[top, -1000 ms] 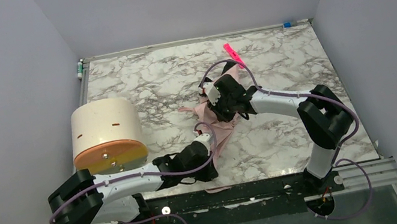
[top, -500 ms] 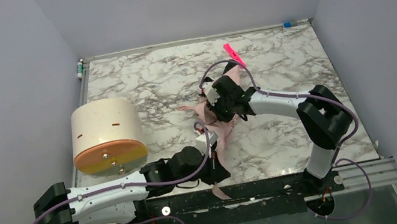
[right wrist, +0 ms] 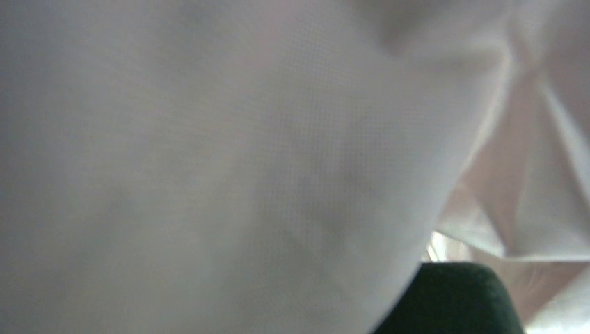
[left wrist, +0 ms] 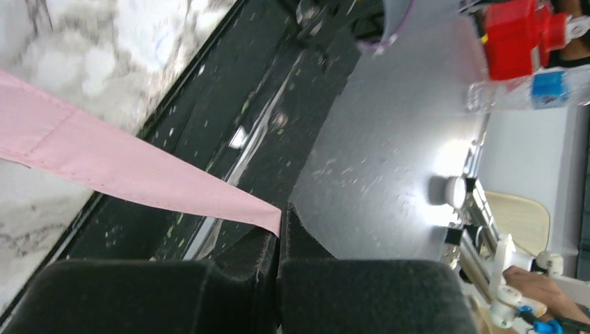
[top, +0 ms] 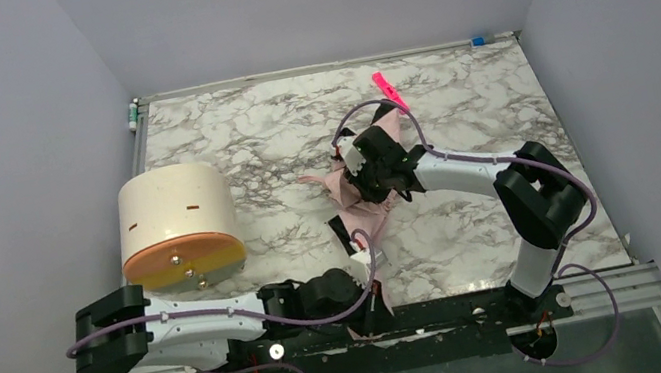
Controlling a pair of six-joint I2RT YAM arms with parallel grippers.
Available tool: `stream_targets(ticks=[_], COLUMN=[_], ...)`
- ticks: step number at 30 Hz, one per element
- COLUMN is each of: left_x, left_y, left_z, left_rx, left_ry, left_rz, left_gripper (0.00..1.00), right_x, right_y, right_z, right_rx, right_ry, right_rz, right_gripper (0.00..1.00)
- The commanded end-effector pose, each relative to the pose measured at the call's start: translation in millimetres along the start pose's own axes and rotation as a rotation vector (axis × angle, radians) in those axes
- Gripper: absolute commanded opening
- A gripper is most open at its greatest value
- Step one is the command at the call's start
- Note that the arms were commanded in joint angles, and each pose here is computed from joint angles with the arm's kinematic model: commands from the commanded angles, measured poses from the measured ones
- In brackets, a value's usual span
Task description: Put away the umbrella
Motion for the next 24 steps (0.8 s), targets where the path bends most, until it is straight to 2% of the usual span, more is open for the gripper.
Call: stream_targets(ticks=[1,10,14,15,16,19,22,24], left_x=[-27,-69,-71,-70,-68,-63,-54,-47], left_y=[13,19,18,18,19,20,18,17], left_z=[-5,-22,-28,-27,-26,-20,-10,0], left_rx=[-0.006,0.089,0.103,0.109,0.121,0.161,0.225,0.288], left_ry=[0.111,0.185,0.174,0.166,0.145,0.094,0.039,-0.012], left_rz=[0.022,-0.044,-0.061,-0.061,-0.063,-0.065,-0.081,-0.089], left_gripper=[0.0,0.0,0.0,0.03,0.11,0.49,0.74,0.83], right_x=[-40,-40,-41,-42,-42,-43,-43,-43], right_y=[6,4,5,5,5,5,5,5], right_z=[-15,-17,-16,-16,-15,-13,-11,-9], right_rx=[-0.024,-0.038,-0.039,-0.039,-0.04,-0.04,-0.043,-0.043], right_ry=[0.193,0.197,0.2,0.202,0.203,0.203,0.198,0.198], right_rz=[-0.028,-0.027,-0.023,-0.021,-0.02,-0.017,-0.017,-0.017], right_gripper=[0.01,0.01,0.01,0.01,0.01,0.01,0.01,0.01])
Point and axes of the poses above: each gripper's point midway between its finger pads, its own z axis back along the fingers, its own y axis along the line the jaws close on, x = y × z, the point moved 10 cm from there along z, back along the fingers, and after that the axes turned 12 degrees about z, right-handed, at the moved point
